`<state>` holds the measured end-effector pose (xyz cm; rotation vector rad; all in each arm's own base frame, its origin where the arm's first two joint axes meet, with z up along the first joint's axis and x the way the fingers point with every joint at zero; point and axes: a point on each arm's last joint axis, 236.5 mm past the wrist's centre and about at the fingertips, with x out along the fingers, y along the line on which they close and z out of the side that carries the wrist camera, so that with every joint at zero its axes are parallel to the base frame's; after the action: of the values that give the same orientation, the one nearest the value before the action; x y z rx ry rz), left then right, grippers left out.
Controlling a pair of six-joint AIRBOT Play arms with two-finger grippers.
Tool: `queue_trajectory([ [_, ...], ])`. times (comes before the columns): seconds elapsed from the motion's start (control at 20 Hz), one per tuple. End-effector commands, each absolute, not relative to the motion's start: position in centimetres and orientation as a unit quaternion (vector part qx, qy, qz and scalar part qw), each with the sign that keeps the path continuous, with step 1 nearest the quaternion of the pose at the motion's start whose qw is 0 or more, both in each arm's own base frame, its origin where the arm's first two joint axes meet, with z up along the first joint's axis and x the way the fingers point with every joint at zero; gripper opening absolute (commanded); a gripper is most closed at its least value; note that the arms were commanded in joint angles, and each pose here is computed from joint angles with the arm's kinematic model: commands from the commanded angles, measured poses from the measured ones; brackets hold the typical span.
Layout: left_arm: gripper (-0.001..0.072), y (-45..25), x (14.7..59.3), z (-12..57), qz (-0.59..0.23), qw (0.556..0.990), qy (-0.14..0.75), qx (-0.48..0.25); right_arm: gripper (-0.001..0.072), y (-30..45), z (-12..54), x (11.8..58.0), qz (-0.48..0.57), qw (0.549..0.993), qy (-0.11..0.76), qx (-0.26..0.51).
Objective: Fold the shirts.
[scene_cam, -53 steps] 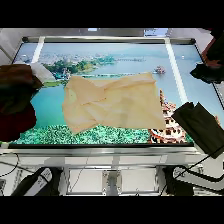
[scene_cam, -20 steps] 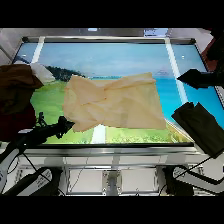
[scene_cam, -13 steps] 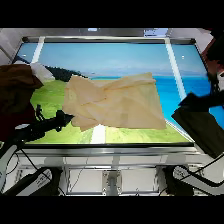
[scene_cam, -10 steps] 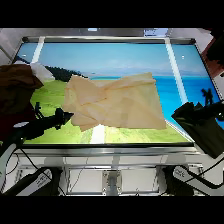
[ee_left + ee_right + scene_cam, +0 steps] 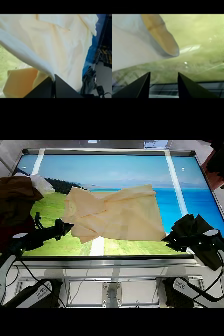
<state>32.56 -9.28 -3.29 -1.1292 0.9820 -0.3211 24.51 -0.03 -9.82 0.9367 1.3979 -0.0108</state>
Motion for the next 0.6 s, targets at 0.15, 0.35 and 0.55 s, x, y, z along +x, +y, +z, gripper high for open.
queue_trajectory([
  [0.15,0.0011,-9.4,32.5,-3.2,-0.148,0.721,0.445,-0.51,0.039,-0.7,-10.7,27.5,-0.045,0.693,0.542,0.473],
  [0.35,0.0011,-9.3,32.5,-3.3,-0.148,0.722,0.445,-0.509,0.0384,-0.8,-10.4,28.4,-0.051,0.695,0.524,0.49],
  [0.55,0.0012,-9.3,32.5,-3.3,-0.148,0.722,0.445,-0.509,0.0228,-0.4,-10.7,28.0,-0.038,0.691,0.534,0.486],
])
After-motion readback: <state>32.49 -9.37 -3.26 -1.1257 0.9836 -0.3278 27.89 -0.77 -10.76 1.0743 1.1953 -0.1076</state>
